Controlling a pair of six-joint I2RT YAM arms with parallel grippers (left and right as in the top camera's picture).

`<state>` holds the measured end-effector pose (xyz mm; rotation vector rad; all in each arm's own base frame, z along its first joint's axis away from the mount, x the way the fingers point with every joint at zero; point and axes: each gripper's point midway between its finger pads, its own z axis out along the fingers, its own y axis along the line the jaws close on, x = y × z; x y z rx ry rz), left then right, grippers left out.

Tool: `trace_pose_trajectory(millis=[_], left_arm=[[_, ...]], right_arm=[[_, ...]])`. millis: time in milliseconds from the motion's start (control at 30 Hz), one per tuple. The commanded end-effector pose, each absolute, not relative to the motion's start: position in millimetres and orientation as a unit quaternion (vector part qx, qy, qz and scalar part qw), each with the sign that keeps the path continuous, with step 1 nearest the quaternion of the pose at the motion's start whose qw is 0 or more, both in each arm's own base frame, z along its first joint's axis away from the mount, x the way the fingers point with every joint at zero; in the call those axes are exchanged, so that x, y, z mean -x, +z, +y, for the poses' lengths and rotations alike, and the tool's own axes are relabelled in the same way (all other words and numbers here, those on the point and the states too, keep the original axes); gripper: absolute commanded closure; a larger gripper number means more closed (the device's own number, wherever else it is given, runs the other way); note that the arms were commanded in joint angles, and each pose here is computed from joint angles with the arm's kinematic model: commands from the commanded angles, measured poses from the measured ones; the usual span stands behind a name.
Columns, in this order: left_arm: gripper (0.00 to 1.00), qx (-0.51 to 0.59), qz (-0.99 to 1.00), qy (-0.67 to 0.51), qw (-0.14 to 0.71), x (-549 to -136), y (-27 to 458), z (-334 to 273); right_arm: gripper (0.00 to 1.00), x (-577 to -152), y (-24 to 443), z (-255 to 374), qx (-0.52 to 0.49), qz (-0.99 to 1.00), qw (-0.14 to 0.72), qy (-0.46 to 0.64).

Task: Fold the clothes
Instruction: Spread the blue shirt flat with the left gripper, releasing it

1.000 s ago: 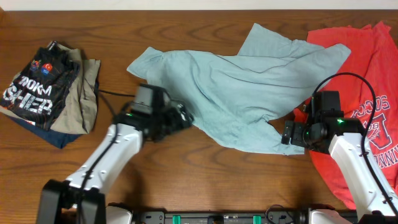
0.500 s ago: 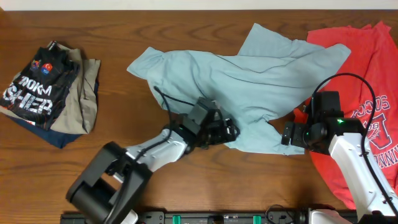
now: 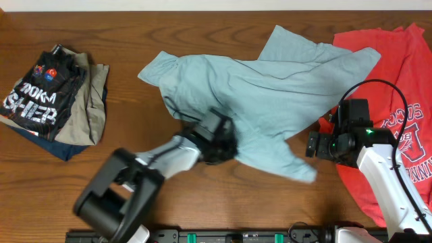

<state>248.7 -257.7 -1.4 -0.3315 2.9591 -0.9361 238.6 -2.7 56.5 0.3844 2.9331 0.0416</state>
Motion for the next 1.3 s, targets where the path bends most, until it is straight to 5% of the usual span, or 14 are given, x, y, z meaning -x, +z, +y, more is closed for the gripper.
trace_pose_trajectory(millis=[0, 267, 367, 467, 1267], left_arm=[[0.94, 0.114, 0.959, -0.254, 0.052, -269, 5, -201], [0.89, 0.254, 0.944, -0.188, 0.098, -286, 38, -70], [0.52, 0.269, 0.935, -0.214, 0.081, -281, 43, -68], [0.29, 0.263, 0.94, -0.21, 0.055, -269, 39, -75], [0.27, 0.178, 0.967, -0.183, -0.002, -254, -28, -161]], right_arm=[[0.01, -242, 61, -5, -0.137, 0.985, 0.101, 0.015], [0.02, -243, 61, -5, -0.137, 0.985, 0.104, 0.015], [0.02, -243, 61, -5, -0.137, 0.985, 0.104, 0.016], [0.02, -243, 61, -5, -0.137, 0.985, 0.104, 0.016], [0.02, -243, 61, -5, -0.137, 0.985, 0.104, 0.016]])
